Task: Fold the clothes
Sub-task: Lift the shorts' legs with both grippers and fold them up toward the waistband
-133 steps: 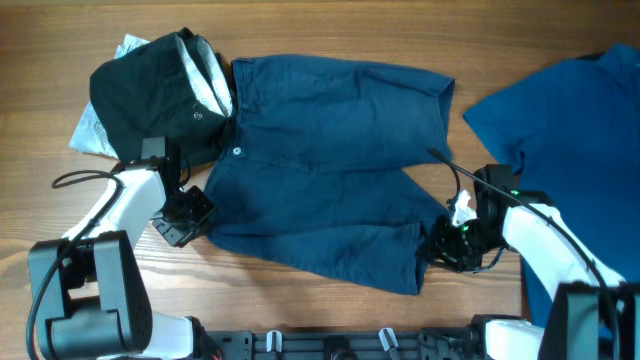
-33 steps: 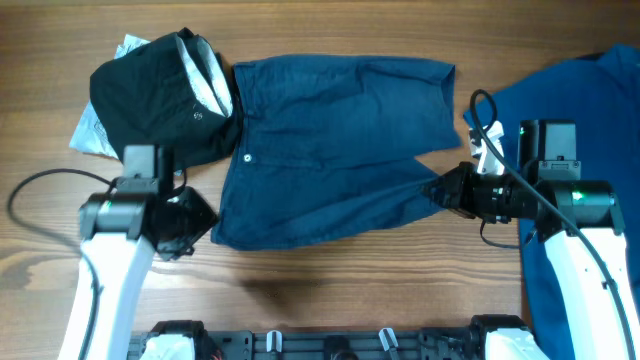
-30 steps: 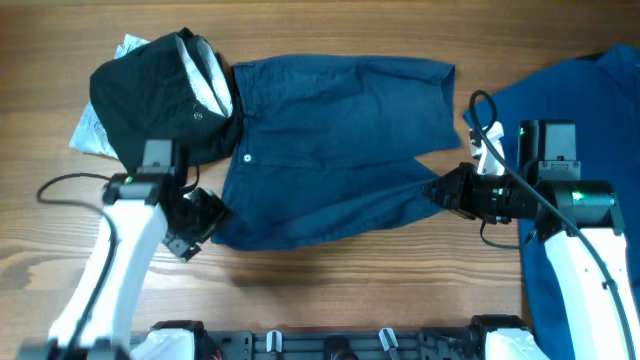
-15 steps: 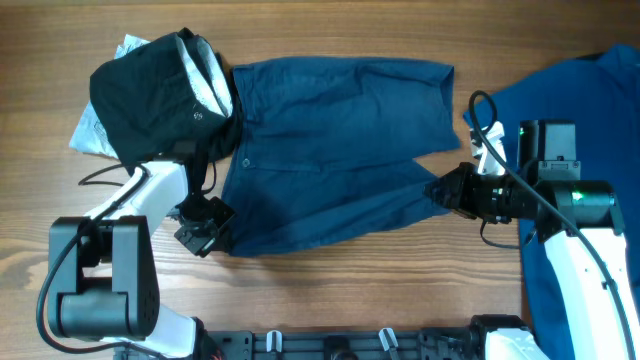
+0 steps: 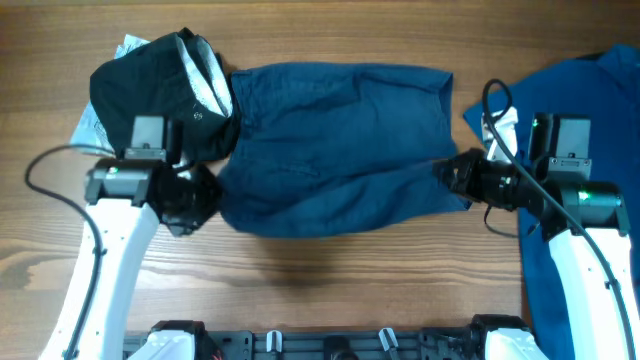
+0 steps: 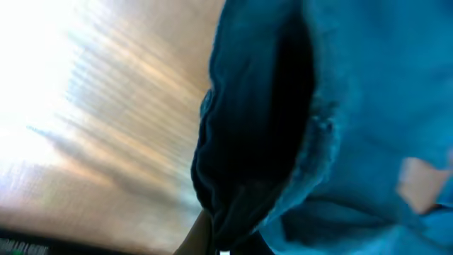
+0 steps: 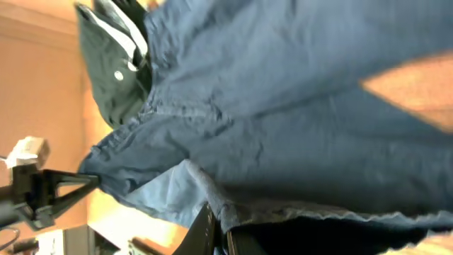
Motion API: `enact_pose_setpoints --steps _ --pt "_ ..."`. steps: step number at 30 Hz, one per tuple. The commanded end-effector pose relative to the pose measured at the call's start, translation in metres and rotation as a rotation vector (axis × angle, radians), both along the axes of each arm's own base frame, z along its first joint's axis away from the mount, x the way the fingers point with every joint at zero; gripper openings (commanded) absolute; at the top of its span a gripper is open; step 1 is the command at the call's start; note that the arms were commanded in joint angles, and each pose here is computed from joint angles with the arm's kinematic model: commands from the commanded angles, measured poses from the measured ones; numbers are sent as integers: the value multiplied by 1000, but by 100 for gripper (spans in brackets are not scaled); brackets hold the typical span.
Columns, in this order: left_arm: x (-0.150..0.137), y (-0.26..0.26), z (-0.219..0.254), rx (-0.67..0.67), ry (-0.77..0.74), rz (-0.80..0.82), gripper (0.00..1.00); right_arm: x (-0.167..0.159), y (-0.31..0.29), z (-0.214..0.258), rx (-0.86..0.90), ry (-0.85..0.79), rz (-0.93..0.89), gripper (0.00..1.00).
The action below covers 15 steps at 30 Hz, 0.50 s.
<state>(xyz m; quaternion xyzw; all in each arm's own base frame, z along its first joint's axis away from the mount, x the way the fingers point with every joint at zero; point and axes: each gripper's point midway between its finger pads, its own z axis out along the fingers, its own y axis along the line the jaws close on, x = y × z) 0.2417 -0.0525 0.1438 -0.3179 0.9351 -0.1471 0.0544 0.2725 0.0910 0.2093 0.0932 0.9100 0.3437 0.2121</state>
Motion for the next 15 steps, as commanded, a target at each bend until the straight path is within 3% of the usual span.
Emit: enact_pose_setpoints --steps 1,8,15 --pt "36 -3 42 4 -207 -61 4 19 1 29 51 -94 -39 4" --pt "111 -8 52 -1 -436 -62 4 92 -29 59 -33 -350 -218 4" --pt "196 -10 38 11 -626 -59 4 171 -37 8 -7 -349 -276 4"
